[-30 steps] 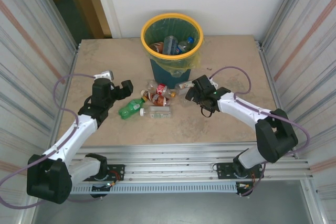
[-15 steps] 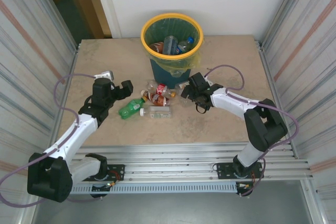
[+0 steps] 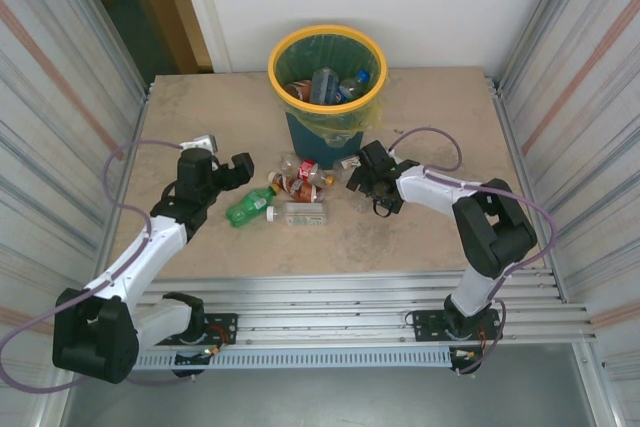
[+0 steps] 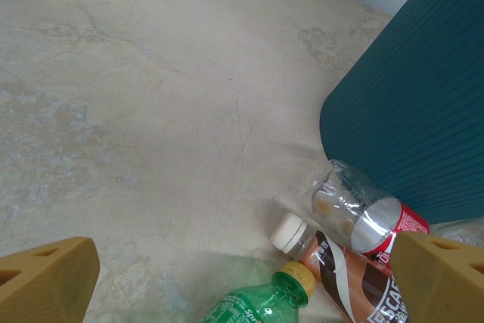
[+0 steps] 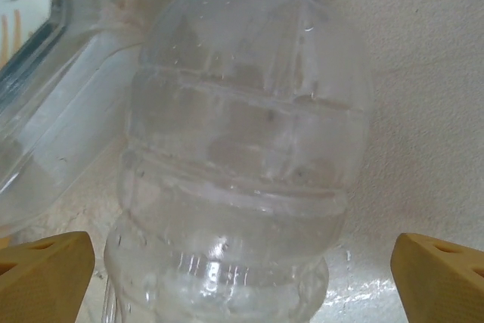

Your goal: Put the plastic bottles in the bin

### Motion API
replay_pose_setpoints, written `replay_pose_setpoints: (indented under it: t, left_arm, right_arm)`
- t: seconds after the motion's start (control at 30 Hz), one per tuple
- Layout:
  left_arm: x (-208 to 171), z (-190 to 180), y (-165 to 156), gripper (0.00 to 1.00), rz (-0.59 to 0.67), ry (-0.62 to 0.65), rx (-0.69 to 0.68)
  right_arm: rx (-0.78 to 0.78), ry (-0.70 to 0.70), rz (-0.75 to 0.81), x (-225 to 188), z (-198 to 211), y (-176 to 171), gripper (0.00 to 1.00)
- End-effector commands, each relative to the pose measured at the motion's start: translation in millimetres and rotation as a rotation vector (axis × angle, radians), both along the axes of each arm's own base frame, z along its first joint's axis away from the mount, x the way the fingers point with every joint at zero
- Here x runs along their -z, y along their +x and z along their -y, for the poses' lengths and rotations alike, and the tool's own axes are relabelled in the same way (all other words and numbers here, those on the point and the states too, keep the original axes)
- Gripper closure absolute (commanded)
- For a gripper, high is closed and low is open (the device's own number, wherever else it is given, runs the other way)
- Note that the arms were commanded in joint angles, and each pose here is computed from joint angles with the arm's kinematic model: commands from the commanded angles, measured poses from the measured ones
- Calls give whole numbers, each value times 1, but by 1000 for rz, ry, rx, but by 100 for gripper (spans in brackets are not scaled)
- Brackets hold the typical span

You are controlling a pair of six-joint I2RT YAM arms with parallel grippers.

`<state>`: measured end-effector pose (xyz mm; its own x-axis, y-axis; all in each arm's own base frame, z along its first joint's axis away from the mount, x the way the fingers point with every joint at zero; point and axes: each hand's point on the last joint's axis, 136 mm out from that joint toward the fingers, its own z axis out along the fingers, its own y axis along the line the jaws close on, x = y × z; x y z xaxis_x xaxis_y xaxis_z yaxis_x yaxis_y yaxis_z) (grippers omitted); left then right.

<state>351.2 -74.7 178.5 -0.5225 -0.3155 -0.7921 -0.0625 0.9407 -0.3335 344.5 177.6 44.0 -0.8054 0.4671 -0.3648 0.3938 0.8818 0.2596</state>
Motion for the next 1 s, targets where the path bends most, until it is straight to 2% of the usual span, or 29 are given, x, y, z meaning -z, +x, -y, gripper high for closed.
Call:
replay_pose_setpoints:
  t: [0.0, 0.3, 0.53, 0.6, 0.73, 0.97]
  left_arm:
    - [-6, -1, 4, 1, 24, -24, -10]
    - [-5, -2, 4, 1, 21, -23, -15]
    - [-4, -3, 4, 1, 19, -23, -15]
    - [-4, -3, 4, 1, 18, -23, -15]
    - [-4, -4, 4, 1, 20, -24, -18]
    - [-5, -3, 4, 1, 20, -28, -15]
  right_arm:
    - [11, -14, -32, 10, 4, -1, 1]
    - [1, -42, -69, 26, 10, -6, 20]
    - [3, -60, -93, 32, 17, -12, 43]
    - [-1, -69, -92, 30, 20, -13, 47]
    - [-8, -100, -78, 20, 26, -14, 51]
    - [1, -123, -14, -9, 38, -13, 52]
